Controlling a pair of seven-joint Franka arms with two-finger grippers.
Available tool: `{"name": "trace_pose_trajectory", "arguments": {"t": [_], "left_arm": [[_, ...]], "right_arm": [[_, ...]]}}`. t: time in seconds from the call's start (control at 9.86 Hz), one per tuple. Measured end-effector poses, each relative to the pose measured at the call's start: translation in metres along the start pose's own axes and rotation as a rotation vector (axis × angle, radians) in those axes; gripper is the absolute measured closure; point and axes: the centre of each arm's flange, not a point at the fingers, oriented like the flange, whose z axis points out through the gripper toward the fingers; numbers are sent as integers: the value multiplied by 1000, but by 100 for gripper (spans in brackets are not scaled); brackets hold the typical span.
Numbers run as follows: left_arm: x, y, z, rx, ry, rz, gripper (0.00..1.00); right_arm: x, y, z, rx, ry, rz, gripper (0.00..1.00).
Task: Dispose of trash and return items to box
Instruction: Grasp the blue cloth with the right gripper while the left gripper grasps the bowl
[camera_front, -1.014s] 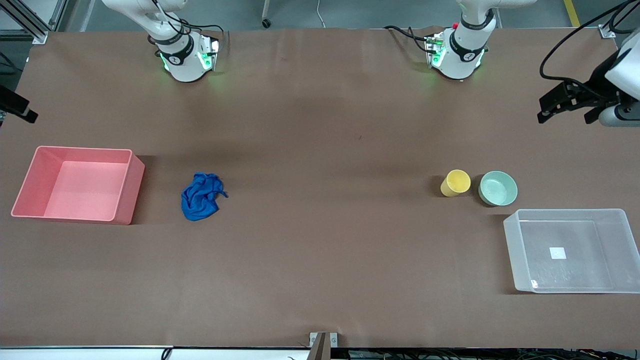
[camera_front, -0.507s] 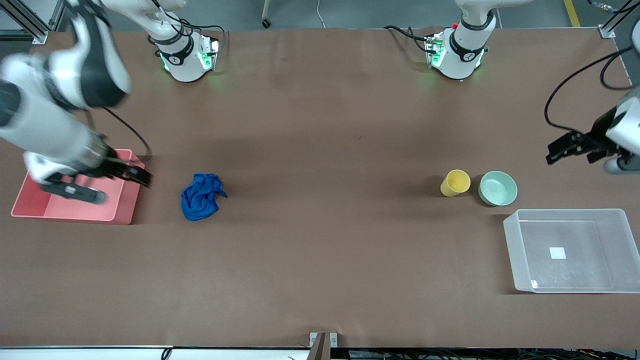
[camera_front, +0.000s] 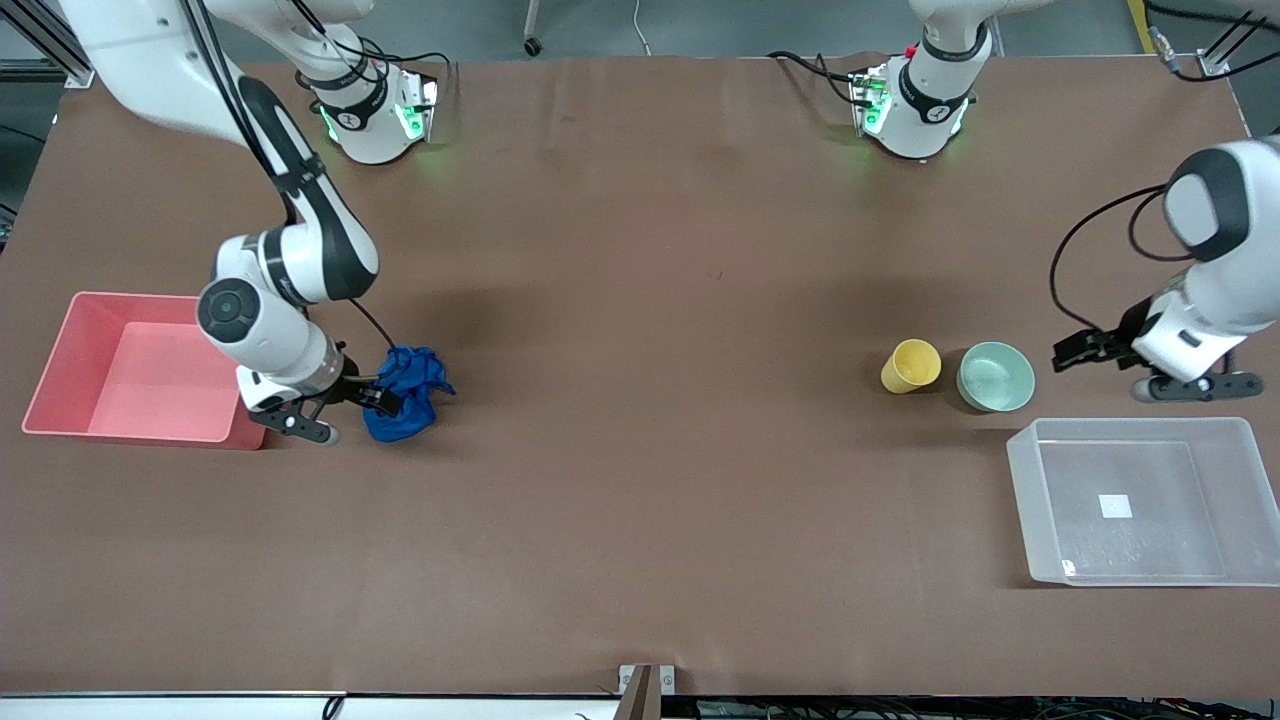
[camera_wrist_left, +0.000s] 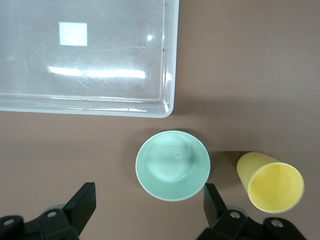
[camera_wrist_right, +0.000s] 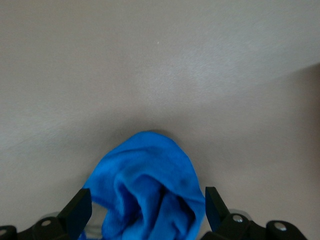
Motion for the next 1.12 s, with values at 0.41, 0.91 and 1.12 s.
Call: {"name": "trace_pose_trajectory", "arguments": {"t": [0.41, 0.91, 1.12], "left_arm": [[-1, -12, 79, -8, -27, -21, 5], [-16, -18, 145, -23, -115, -25, 16], [-18, -31, 160, -27, -112, -17, 24]], "right_arm": [[-3, 1, 28, 17, 12, 4, 1], [-12, 5, 38, 5, 9, -17, 63], [-9, 4, 30, -26, -40, -18, 88]]}}
